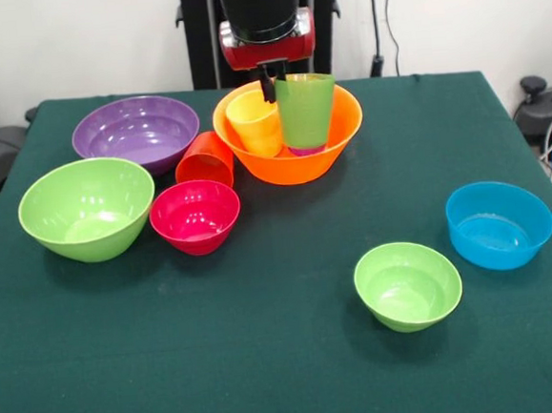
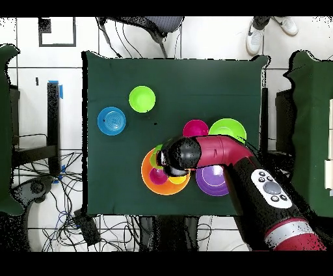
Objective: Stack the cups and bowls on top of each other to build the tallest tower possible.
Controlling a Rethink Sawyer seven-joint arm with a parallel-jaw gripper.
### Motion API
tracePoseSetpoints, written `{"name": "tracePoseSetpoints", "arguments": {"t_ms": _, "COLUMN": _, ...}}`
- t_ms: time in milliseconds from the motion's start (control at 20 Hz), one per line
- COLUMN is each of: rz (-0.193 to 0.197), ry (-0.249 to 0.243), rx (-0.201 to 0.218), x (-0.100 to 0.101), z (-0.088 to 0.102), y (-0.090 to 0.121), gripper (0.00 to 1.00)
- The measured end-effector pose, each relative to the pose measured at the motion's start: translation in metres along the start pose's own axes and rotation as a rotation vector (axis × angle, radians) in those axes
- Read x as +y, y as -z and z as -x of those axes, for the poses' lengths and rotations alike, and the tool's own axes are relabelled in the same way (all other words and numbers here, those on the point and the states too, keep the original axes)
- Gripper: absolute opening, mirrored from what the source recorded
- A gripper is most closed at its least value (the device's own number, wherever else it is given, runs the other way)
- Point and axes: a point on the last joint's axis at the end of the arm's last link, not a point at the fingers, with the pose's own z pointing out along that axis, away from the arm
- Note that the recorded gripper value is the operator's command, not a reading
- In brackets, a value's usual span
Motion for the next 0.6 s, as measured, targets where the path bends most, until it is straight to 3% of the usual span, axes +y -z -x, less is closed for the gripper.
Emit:
{"name": "tracePoseSetpoints", "arguments": {"t_ms": 300, "rz": -0.019, "ry": -0.005, "rx": 0.023, "x": -0.002, "z": -0.005, "y": -0.003, "gripper": 0.00}}
{"name": "tracePoseSetpoints", "arguments": {"t_ms": 600, "rz": -0.066, "ry": 0.009, "rx": 0.035, "x": -0.009, "z": -0.012, "y": -0.011, "gripper": 0.00}}
